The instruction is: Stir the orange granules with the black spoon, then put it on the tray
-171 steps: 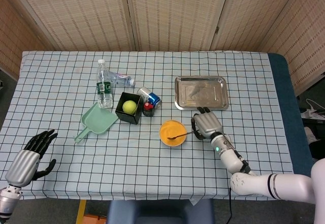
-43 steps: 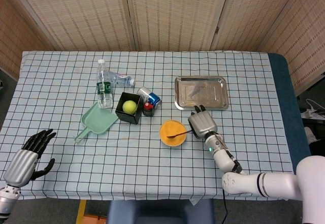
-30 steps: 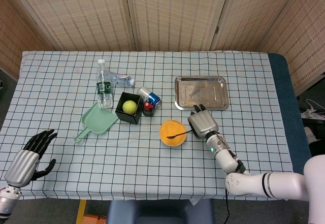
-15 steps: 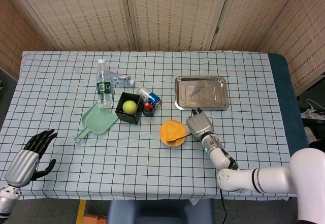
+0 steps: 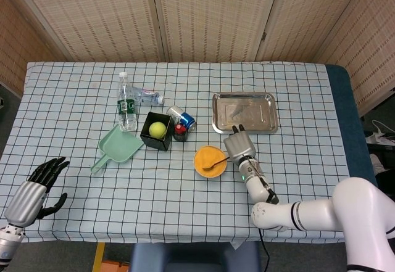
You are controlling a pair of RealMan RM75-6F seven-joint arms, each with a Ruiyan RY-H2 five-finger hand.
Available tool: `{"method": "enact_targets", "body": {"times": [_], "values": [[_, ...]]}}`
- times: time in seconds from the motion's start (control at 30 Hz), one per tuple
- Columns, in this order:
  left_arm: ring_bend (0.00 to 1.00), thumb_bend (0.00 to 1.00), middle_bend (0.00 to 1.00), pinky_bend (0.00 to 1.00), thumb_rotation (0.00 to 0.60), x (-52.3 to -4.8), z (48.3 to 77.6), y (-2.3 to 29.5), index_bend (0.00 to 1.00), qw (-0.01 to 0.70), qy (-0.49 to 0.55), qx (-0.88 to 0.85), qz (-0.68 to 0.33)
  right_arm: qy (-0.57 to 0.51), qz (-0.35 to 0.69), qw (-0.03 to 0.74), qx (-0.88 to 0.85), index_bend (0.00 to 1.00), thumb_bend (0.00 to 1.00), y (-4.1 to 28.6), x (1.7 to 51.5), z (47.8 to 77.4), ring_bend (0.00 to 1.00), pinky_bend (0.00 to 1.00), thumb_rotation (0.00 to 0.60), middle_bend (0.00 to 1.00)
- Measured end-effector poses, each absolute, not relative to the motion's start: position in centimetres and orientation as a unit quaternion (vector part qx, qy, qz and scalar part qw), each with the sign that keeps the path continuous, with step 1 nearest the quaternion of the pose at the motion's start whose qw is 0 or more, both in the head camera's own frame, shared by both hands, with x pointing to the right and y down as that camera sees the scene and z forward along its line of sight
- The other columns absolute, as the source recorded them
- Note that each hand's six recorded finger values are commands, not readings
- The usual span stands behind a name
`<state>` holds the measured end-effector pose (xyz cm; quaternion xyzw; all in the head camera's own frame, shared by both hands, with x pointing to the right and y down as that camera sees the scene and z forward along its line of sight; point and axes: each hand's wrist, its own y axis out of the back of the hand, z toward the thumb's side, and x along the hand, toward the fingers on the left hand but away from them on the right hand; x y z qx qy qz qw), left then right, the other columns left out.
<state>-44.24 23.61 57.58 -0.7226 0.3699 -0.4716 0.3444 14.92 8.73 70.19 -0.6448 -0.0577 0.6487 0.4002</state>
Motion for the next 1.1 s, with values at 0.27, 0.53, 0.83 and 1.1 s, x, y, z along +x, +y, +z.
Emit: {"method": "enact_targets", "body": {"times": [0.27,0.53,0.83,1.1], "values": [[0.00,0.44,0.00,0.11,0.600,-44.3,57.4,23.6,0.00,0.345,0.371,-0.723,-0.470,-0.089,0.655,0.411,-0.627,1.00,0.52,7.8,14.6,70.2,0.06,0.10,0.600,0.33],[0.00,0.44,0.00,0.11,0.600,-44.2,57.4,23.6,0.00,0.347,0.370,-0.723,-0.468,-0.121,0.650,0.409,-0.629,1.00,0.52,7.1,15.0,69.7,0.06,0.10,0.600,0.33],[0.00,0.44,0.00,0.12,0.600,-44.0,57.4,23.7,0.00,0.351,0.369,-0.723,-0.468,-0.138,0.625,0.401,-0.655,1.00,0.52,7.8,15.8,68.8,0.06,0.10,0.600,0.33],[0.00,0.44,0.00,0.12,0.600,-43.8,57.4,23.8,0.00,0.355,0.368,-0.721,-0.467,-0.141,0.607,0.386,-0.680,1.00,0.52,9.1,16.9,68.0,0.06,0.10,0.600,0.33]]}}
